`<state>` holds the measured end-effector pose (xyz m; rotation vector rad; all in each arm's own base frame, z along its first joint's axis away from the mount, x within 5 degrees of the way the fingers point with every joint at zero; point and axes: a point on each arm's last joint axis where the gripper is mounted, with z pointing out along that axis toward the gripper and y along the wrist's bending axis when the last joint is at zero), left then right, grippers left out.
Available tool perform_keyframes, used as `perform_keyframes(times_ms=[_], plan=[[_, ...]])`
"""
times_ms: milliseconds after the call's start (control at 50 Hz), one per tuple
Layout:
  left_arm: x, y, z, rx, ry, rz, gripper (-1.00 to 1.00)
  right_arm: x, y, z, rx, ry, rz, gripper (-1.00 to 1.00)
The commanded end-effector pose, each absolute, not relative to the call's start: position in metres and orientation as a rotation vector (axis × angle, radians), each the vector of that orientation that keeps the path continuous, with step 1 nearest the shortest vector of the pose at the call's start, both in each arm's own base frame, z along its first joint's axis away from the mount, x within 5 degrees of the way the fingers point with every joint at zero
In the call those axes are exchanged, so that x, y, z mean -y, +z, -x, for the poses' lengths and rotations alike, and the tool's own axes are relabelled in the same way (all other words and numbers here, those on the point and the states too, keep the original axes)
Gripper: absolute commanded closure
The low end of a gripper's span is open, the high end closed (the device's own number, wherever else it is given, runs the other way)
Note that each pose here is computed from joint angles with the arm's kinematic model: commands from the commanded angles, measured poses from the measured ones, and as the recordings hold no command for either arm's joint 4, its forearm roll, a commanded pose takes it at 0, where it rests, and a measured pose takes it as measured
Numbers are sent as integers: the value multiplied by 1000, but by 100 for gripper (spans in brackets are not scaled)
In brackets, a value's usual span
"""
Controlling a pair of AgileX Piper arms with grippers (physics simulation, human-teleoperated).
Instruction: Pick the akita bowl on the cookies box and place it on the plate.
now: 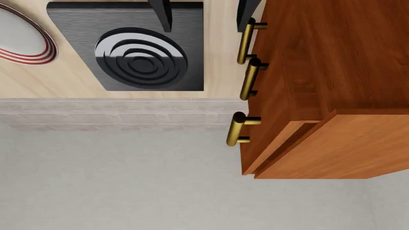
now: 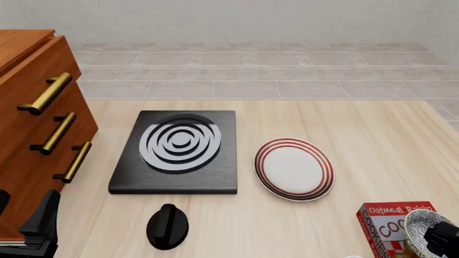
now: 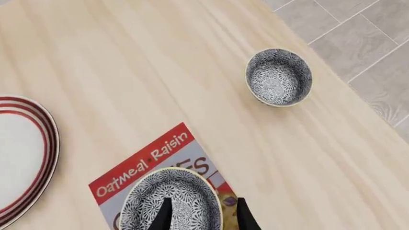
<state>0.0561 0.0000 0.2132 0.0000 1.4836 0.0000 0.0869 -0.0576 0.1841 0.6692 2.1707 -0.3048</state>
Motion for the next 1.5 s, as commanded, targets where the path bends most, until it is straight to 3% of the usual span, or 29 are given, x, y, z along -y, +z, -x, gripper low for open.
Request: perform_keyframes(times_ms=[20,740,760,1180,1500], plan=[[0,213,-56,-1484,0,0,-100,58,178,-89,-2178,-300,-673,-100],[0,213,-56,-1484,0,0,-100,59,168,-91,-2192,-288,-673,-100],[0,213,-56,-1484,0,0,-100,59,170,-91,-2189,-294,-668,100],[0,213,-56,-1484,0,0,-100,62,190,-91,-2159,-318,-666,100],[0,213,-56,-1484,0,0,-100,36,213,-75,-2119,-194,-593,100]])
